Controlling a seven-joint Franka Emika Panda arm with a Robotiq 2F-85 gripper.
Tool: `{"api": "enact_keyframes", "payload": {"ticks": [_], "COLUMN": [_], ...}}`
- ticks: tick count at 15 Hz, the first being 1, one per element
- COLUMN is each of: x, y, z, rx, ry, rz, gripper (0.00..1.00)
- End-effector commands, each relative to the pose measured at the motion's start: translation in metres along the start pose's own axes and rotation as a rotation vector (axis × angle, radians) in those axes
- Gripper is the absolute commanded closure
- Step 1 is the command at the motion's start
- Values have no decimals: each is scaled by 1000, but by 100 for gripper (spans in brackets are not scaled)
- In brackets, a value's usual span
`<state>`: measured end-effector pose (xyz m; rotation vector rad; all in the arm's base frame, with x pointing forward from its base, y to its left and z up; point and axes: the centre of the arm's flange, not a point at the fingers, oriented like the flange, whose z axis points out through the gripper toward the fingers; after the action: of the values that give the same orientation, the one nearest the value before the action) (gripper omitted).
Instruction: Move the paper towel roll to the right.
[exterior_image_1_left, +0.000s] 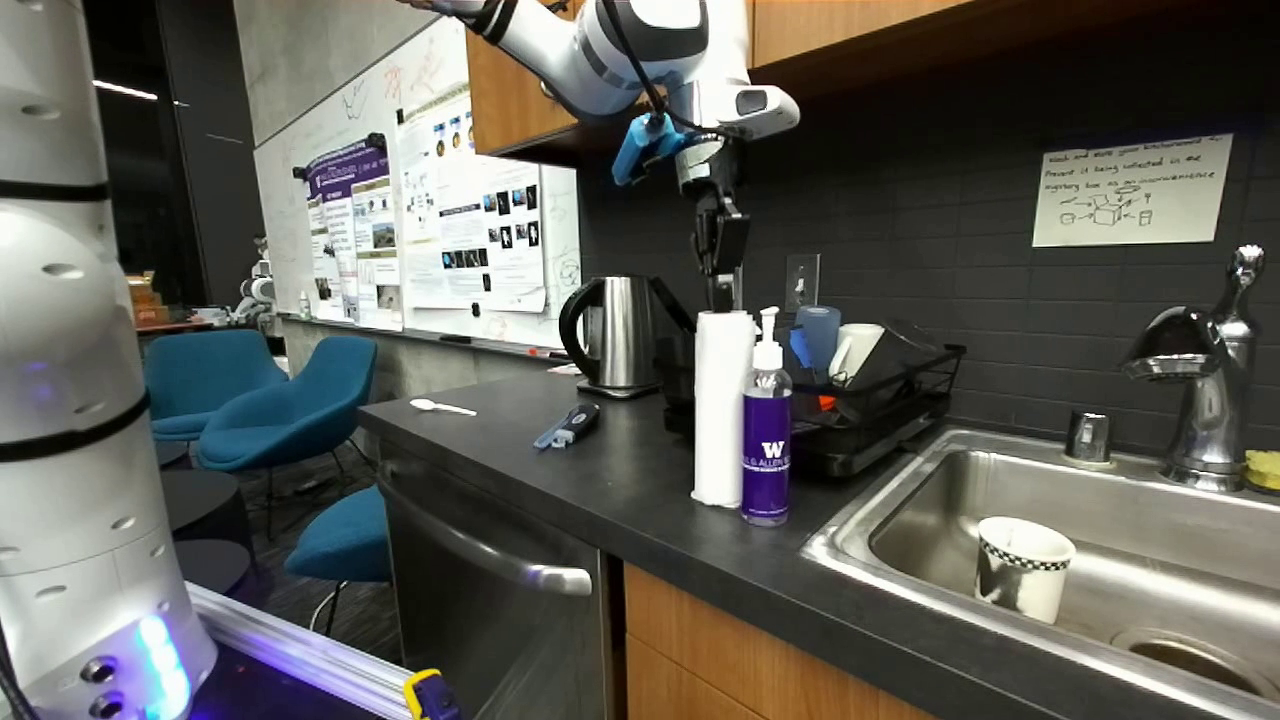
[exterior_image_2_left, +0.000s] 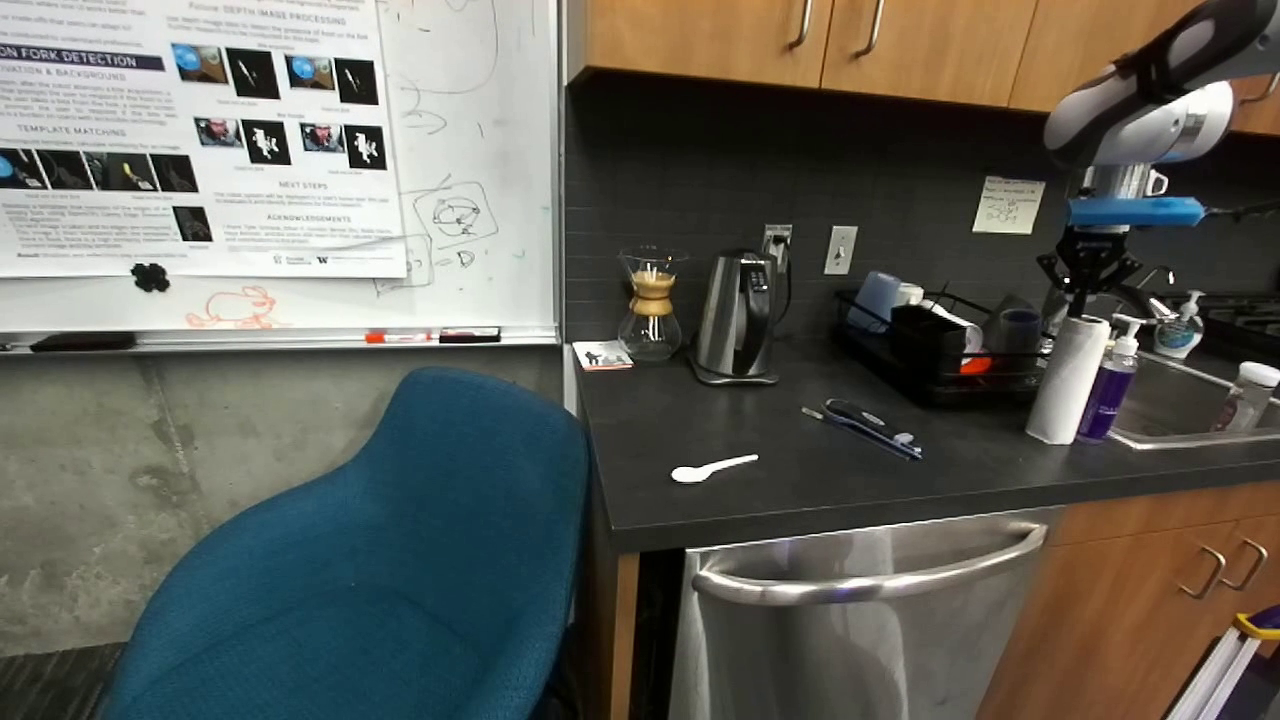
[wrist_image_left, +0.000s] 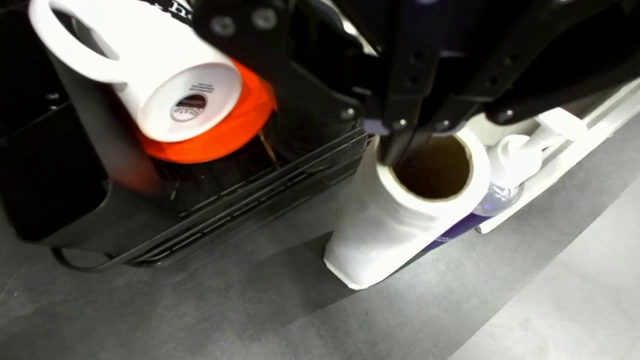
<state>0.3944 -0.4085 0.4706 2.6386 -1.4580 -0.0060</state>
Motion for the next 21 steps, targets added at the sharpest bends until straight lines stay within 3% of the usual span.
{"api": "enact_keyframes", "payload": {"ticks": [1,11,12,13,16,21], "x": [0,-26,-30,-35,-48,-68], "y": [3,-15,-21,-28,-49,-86], "z": [-15,-64,-67,-69,-76,-86], "rx": [10,95,106,114,134,161], "ry": [4,87,90,94,100,101], "rz": [3,-65,-82,-100,-149,-226], "gripper": [100,100,96,74,66,34]}}
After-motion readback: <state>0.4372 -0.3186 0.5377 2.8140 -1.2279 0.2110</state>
